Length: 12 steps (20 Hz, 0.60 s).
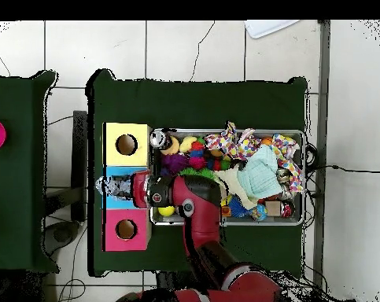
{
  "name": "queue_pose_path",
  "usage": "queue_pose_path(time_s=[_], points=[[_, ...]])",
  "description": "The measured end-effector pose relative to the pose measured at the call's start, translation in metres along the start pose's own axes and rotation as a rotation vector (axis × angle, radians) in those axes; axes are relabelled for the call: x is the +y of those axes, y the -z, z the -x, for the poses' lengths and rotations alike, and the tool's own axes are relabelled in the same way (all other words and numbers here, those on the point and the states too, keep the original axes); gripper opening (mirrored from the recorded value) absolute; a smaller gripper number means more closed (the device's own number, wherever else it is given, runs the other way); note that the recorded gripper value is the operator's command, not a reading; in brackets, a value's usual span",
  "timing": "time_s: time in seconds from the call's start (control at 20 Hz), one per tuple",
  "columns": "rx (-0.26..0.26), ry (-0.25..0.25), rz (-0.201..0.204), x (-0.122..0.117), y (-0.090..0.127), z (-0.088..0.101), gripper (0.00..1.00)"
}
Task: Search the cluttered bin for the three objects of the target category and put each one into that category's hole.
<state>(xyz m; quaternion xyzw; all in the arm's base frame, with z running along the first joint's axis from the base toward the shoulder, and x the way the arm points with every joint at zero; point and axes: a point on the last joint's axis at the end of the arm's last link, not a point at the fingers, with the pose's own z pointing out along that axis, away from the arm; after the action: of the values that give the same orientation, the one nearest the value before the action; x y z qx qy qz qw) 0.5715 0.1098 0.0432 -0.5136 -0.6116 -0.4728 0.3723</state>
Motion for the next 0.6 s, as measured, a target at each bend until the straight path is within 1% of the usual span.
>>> queue_pose_path(time_s=[0.2,0.35,0.6], points=[[0.013,0.022,0.002,-0.0011,-0.0017,0.0021,0.00],[0.021,0.062,0.007,-0.0007,-0.0033,0.0062,0.00],[0.022,0.087,0.005,-0.0010,-0.0047,0.0060,0.00]])
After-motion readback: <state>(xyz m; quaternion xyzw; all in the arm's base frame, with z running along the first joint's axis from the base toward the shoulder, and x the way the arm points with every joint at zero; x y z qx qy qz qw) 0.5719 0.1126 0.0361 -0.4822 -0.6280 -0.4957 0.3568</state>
